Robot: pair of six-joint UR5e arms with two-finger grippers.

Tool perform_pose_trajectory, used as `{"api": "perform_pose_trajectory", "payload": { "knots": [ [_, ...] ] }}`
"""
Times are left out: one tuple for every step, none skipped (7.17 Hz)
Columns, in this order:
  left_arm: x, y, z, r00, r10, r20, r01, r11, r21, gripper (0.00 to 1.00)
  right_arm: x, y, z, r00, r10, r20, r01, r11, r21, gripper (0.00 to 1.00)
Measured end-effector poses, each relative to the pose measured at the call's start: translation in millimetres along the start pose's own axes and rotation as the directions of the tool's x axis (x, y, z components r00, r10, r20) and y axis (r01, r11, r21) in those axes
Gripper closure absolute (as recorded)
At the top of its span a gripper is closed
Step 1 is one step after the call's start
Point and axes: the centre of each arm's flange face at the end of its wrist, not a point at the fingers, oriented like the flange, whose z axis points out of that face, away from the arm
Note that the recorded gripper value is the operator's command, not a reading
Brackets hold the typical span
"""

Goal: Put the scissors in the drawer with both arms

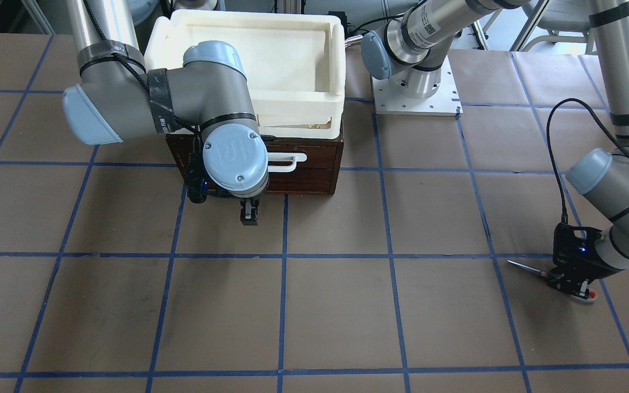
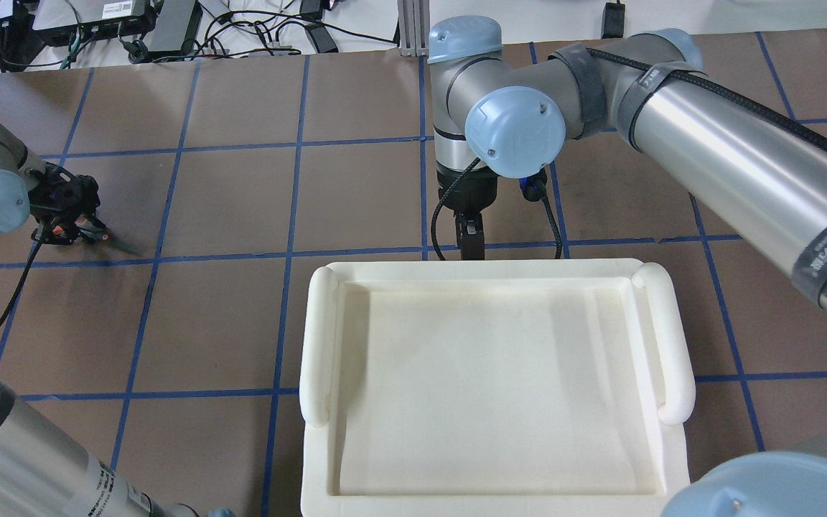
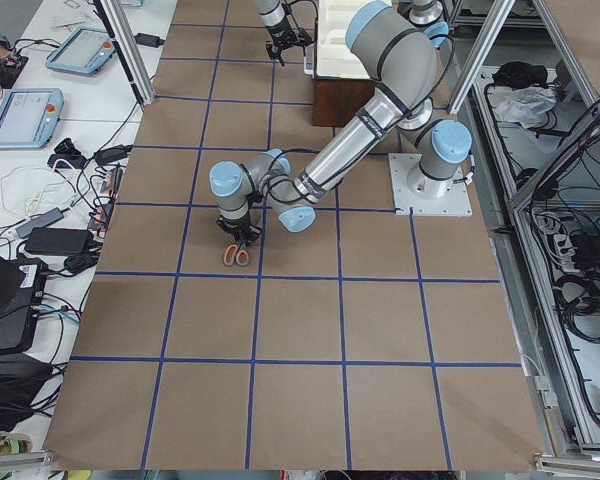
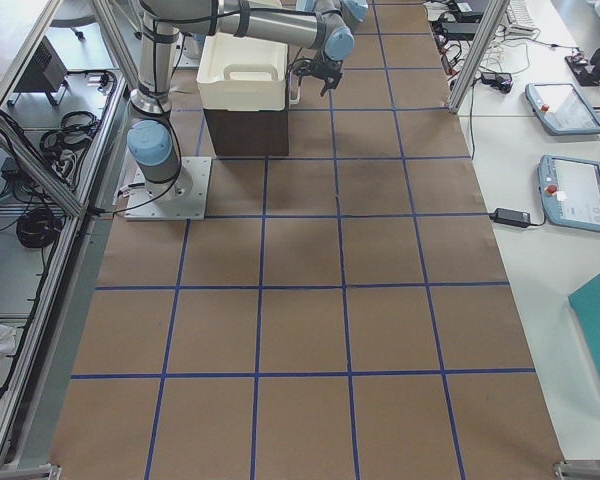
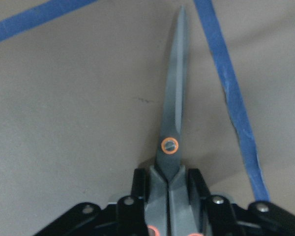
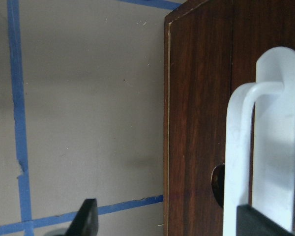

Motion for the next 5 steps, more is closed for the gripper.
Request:
{"api": "perform_pose_trajectory", "payload": {
  "knots": [
    [-1, -1, -5, 1.000, 0.001, 0.004, -0.001, 1.000, -0.005, 1.00, -1, 0, 2, 1.000, -0.004, -0.004, 0.004, 1.000, 0.000, 0.00],
    [-1, -3, -12, 1.000, 0.003, 0.009, -0.002, 1.000, -0.012, 1.00, -2, 0, 3, 1.000, -0.006, -0.007, 0.006, 1.000, 0.001, 0.00],
    [-3, -6, -25, 1.000, 0.003, 0.026, -0.002, 1.000, -0.020, 1.00, -2, 0, 4, 1.000, -0.007, -0.009, 0.007, 1.000, 0.001, 0.00],
    [-4, -13, -47, 0.999, 0.004, 0.049, -0.002, 1.000, -0.027, 1.00, -4, 1, 7, 1.000, -0.007, -0.014, 0.007, 1.000, 0.003, 0.00],
    [-4, -23, -76, 0.997, 0.005, 0.071, -0.003, 1.000, -0.028, 1.00, -7, 1, 12, 1.000, -0.005, -0.022, 0.005, 1.000, 0.005, 0.00]
  ]
}}
